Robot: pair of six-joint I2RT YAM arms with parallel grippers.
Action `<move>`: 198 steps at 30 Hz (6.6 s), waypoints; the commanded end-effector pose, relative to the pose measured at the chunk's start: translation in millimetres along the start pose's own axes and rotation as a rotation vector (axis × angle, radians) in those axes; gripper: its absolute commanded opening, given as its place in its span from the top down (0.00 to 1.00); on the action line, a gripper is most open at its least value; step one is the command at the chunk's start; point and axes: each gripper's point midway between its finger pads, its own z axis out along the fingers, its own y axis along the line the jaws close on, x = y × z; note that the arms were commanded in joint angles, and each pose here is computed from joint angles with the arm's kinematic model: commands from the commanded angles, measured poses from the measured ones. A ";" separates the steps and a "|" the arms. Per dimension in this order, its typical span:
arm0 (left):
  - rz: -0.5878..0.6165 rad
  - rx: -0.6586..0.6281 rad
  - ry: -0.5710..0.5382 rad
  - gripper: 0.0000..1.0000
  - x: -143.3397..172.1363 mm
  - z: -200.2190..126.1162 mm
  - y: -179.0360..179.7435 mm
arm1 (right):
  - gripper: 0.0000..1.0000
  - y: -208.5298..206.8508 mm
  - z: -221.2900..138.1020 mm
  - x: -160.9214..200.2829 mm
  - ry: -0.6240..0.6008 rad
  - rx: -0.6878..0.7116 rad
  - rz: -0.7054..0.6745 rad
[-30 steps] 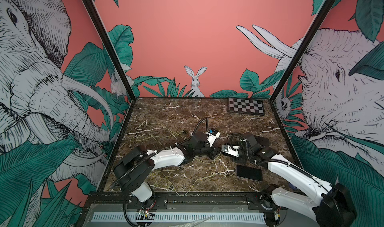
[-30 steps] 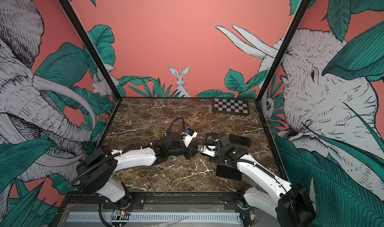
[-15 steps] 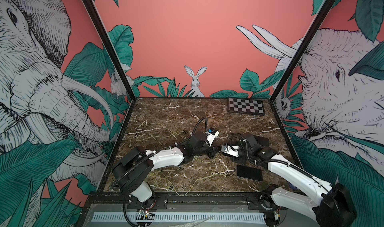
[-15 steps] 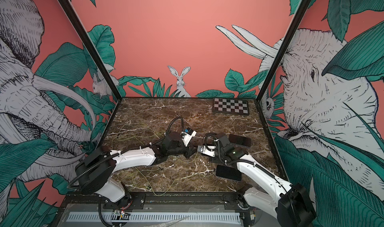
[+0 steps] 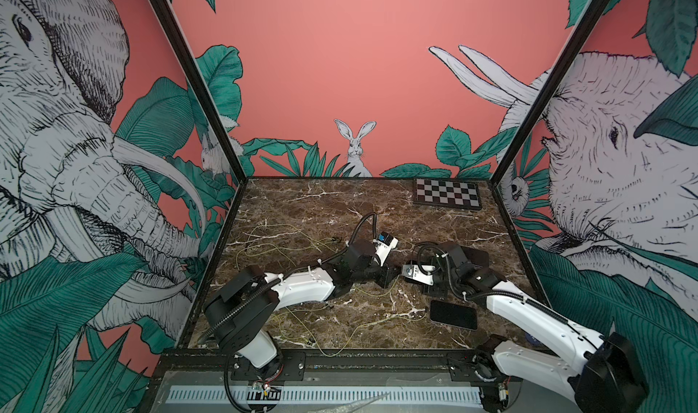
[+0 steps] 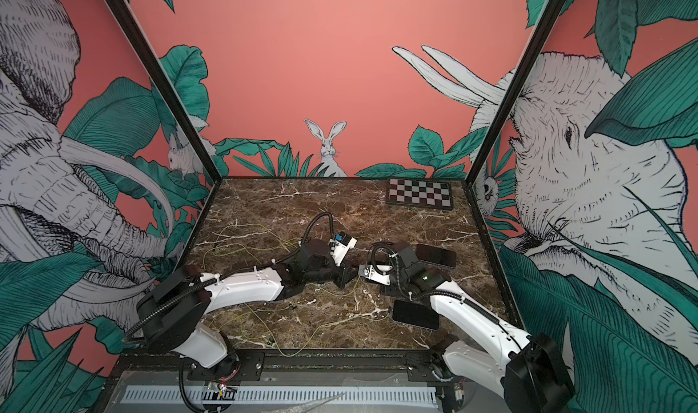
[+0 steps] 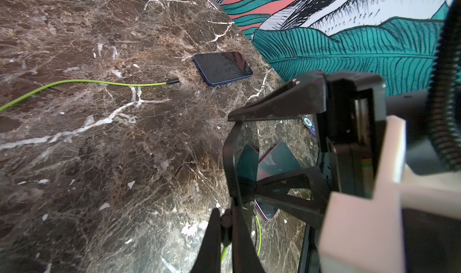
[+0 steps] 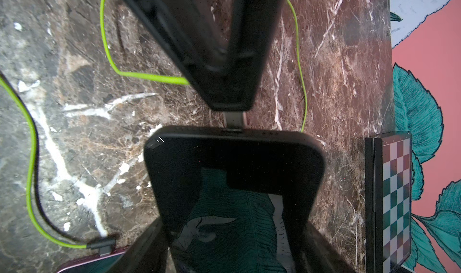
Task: Plug wired earphones into phones
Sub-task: Insert the wired earphone into the phone, then place the phone at the center of the board, then pick up the wired earphone from the center of the board.
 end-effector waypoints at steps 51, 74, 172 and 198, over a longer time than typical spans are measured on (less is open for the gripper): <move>-0.102 0.101 0.086 1.00 12.8 9.7 -12.8 | 0.43 -22.7 -24.1 -46.8 -0.221 0.178 -0.040; -0.021 0.050 0.059 0.97 -2.6 -1.0 -13.3 | 0.43 -7.8 -27.1 -32.1 -0.152 0.109 -0.053; 0.131 -0.214 -0.009 0.71 -22.4 -78.4 39.8 | 0.62 -89.7 112.3 108.7 0.273 -0.241 0.143; 0.773 -0.217 -0.157 0.63 -81.6 -97.4 6.7 | 0.87 -92.0 -21.1 -1.3 -0.142 -0.019 0.146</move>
